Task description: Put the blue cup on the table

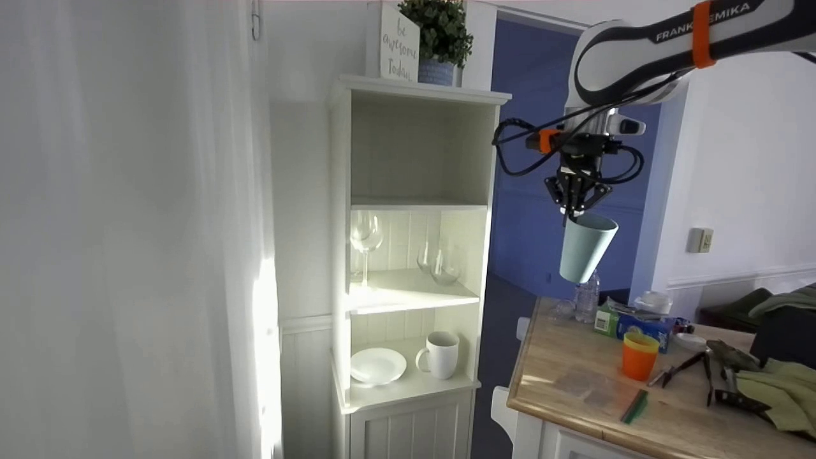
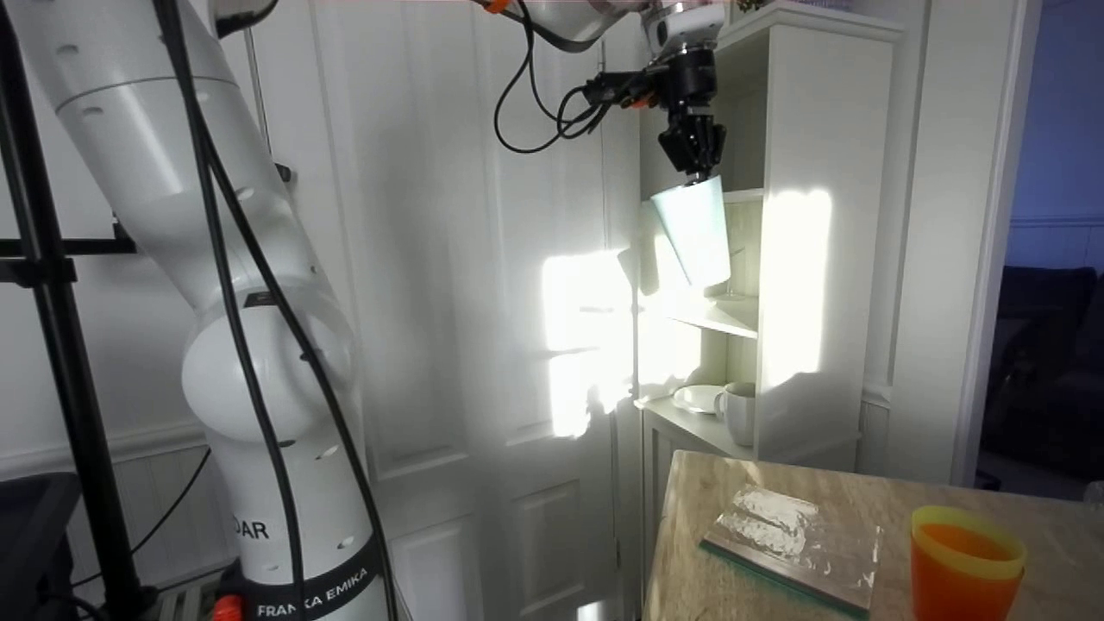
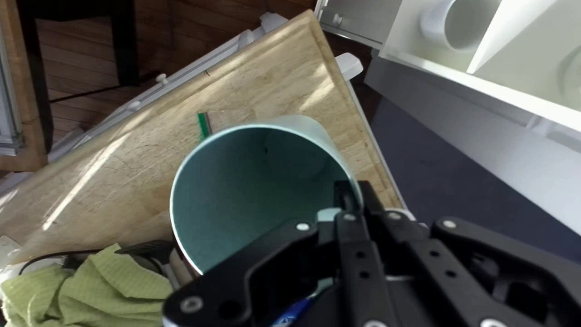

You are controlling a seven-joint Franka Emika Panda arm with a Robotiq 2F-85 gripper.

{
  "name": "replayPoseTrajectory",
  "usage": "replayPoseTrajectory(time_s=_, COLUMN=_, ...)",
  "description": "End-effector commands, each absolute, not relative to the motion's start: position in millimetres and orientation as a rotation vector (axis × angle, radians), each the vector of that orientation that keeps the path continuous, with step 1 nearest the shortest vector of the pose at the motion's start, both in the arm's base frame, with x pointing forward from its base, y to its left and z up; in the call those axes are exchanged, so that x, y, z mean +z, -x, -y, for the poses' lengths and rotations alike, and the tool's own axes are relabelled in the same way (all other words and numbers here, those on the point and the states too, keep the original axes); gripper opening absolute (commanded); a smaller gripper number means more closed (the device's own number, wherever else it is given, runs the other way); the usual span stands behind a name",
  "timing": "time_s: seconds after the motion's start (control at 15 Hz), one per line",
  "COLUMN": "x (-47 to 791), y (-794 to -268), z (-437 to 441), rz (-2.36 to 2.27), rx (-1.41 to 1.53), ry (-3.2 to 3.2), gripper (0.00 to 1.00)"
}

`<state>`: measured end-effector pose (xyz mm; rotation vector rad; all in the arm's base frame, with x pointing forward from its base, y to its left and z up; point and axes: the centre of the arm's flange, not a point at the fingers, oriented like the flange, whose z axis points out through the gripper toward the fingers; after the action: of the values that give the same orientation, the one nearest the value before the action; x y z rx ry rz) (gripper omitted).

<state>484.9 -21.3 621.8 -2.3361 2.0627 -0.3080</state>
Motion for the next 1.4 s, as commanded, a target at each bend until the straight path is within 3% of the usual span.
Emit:
replayPoseTrajectory(time_s=0.0, x=590.9, y=-492.6, z=63.6, rz=-2.102, rx=-0.21, ry=2.342, gripper=0.01)
replayPoseTrajectory(time_s=0.73, x=573.7, y=-499.8, z=80.2, rz=-2.134, rx=-0.185, ry=2.325, gripper=0.01)
replayPoseTrajectory(time_s=1.33, x=512.6, y=-573.6, z=172.6, rz=-2.273, rx=-0.019, ry=2.126, gripper=0.01)
